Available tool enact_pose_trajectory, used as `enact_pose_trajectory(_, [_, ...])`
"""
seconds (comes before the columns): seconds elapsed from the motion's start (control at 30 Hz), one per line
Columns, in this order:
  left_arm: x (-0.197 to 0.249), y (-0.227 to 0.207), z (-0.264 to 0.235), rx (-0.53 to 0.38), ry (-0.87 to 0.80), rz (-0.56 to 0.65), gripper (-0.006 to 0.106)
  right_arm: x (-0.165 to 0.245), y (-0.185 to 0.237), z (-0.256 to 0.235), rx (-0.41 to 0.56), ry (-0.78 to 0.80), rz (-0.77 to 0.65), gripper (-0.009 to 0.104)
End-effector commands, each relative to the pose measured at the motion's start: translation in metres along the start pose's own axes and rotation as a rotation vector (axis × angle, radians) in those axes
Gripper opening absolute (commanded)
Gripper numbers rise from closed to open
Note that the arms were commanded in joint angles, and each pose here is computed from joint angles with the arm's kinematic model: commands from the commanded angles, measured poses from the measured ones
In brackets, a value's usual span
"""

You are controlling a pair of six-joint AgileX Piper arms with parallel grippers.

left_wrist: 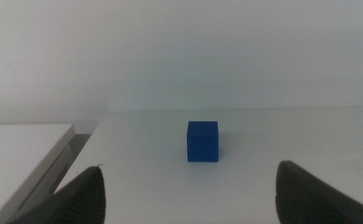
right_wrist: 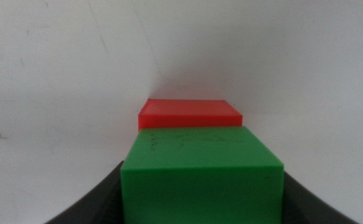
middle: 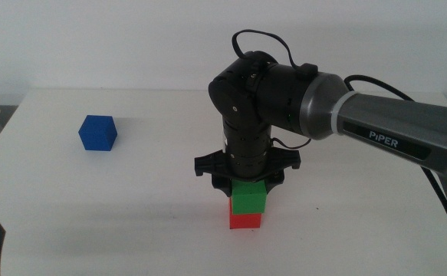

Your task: Stack red cubes first, then green, then blue cubes in a specific spot.

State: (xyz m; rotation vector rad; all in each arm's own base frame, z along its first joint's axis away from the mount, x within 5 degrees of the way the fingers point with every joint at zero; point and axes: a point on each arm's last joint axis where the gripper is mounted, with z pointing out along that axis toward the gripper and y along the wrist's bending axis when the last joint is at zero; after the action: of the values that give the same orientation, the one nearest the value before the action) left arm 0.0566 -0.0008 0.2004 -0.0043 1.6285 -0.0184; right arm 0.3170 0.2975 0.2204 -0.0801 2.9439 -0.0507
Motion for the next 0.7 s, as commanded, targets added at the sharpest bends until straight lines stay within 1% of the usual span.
enact_pose_trajectory(0.0, [-0.0003, 0.0, -0.0003, 0.0, -0.008, -0.008, 0.094, -0.0028, -0.0061, -0.0052, 0.007, -0.014, 0.026, 0.01])
enact_pose_trajectory(0.47, [-0.0003, 0.0, -0.0003, 0.0, -0.008, -0.008, 0.094, -0.0037, -0.007, -0.0056, 0.015, -0.025, 0.093, 0.01])
enact_pose_trajectory(0.67, [-0.0003, 0.0, -0.0003, 0.0, -0.008, -0.008, 0.094, -0.006, -0.0067, -0.0041, 0.016, -0.048, 0.094, 0.01])
